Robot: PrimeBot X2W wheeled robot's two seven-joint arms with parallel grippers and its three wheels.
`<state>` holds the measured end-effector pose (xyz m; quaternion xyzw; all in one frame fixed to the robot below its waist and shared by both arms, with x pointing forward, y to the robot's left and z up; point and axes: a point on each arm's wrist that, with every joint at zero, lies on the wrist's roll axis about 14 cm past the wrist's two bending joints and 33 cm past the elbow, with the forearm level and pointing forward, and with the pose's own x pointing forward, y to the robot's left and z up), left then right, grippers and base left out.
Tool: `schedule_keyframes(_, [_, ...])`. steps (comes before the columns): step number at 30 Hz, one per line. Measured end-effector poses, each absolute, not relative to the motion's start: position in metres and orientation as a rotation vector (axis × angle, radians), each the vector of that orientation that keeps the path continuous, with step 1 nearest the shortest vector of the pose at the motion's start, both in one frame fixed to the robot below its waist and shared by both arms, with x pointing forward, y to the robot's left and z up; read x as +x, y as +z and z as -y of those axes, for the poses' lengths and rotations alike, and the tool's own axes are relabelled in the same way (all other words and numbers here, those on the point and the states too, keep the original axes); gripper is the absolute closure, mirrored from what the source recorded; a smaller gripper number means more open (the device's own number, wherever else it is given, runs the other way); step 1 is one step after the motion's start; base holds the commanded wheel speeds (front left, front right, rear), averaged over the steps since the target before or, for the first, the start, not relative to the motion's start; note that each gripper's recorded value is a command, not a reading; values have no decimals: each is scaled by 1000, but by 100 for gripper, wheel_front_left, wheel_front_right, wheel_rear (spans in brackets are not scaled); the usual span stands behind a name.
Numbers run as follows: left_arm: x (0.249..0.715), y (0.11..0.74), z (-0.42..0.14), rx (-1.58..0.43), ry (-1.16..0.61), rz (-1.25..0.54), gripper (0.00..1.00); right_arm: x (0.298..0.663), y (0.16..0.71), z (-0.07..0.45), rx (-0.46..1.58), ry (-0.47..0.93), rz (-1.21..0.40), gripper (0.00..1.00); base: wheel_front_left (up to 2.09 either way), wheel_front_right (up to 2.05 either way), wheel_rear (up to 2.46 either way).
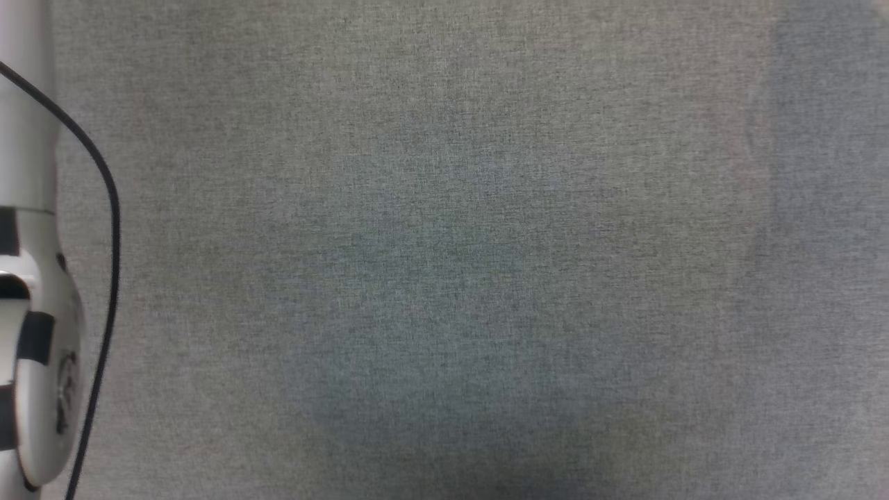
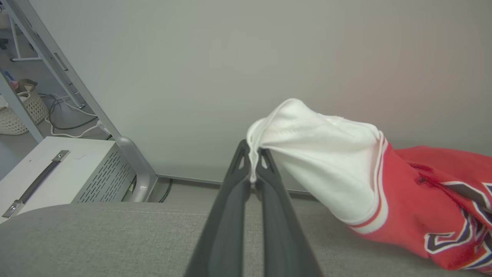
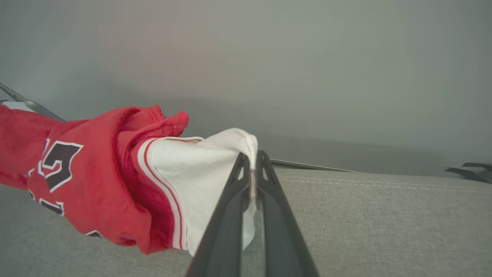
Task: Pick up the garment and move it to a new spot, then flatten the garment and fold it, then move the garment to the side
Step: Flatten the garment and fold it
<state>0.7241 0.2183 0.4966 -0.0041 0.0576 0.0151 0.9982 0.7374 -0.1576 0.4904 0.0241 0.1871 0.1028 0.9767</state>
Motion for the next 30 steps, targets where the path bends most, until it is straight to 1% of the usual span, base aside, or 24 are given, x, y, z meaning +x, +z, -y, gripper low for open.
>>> schedule_keyframes(4, [711, 437, -218, -60, 32, -254, 100, 719, 429, 153, 79, 219, -526, 100, 0, 0, 0])
schedule_keyframes(8, [694, 406, -223, -112, 44, -336, 100, 698, 398, 159, 83, 219, -620, 100, 0, 0, 0])
schedule_keyframes(11, [684, 399, -229, -151, 55, -347, 100, 688, 389, 165, 94, 218, -641, 100, 0, 0, 0])
schedule_keyframes(19, [648, 400, -238, -143, 46, -295, 100, 648, 387, 184, 139, 225, -622, 100, 0, 0, 0])
schedule_keyframes(24, [616, 411, -245, -133, 40, -267, 100, 615, 401, 192, 149, 242, -592, 100, 0, 0, 0])
schedule_keyframes(30, [580, 439, -255, -116, 36, -209, 100, 572, 425, 196, 156, 269, -562, 100, 0, 0, 0])
